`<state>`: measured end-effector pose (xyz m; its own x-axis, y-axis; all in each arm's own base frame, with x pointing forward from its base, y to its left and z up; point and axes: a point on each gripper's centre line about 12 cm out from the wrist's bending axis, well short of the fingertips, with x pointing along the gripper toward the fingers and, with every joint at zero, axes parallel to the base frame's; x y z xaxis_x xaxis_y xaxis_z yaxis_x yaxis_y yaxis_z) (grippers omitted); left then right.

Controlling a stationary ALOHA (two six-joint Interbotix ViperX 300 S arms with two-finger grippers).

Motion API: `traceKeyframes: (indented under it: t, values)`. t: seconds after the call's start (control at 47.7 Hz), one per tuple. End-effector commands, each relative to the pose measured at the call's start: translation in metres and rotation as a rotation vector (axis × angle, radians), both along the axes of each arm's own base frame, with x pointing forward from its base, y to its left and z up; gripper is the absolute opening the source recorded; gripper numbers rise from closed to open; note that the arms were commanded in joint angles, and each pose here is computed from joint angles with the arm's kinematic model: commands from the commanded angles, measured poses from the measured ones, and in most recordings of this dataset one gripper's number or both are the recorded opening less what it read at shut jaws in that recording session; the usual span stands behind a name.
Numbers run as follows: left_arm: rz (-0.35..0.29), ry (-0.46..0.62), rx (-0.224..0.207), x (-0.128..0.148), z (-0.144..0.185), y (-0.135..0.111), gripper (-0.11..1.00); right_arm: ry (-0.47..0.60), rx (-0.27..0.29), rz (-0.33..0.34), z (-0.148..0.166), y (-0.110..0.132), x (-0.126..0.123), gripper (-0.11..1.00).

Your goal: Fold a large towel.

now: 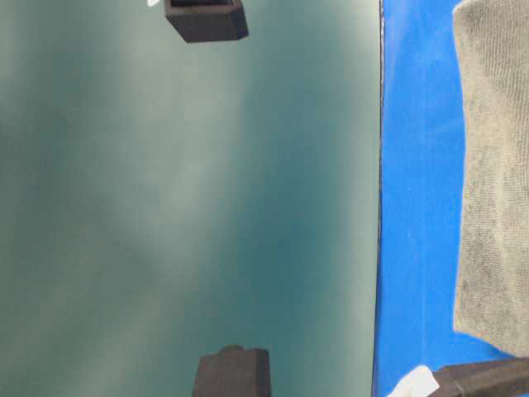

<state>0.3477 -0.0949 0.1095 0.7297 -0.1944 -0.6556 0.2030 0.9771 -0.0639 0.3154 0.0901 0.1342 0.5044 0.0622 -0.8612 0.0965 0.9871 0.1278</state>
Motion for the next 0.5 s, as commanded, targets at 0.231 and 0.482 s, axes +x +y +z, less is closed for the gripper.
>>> traceKeyframes:
  t: [0.231,0.482]
  values:
    - [-0.132,-0.108,-0.035,-0.006,0.04,-0.048,0.5,-0.037,0.048,0.054,0.015,0.031,0.0,0.52]
    - [-0.152,-0.22,-0.053,-0.02,0.094,-0.044,0.5,-0.151,0.085,0.069,0.055,0.033,-0.001,0.52]
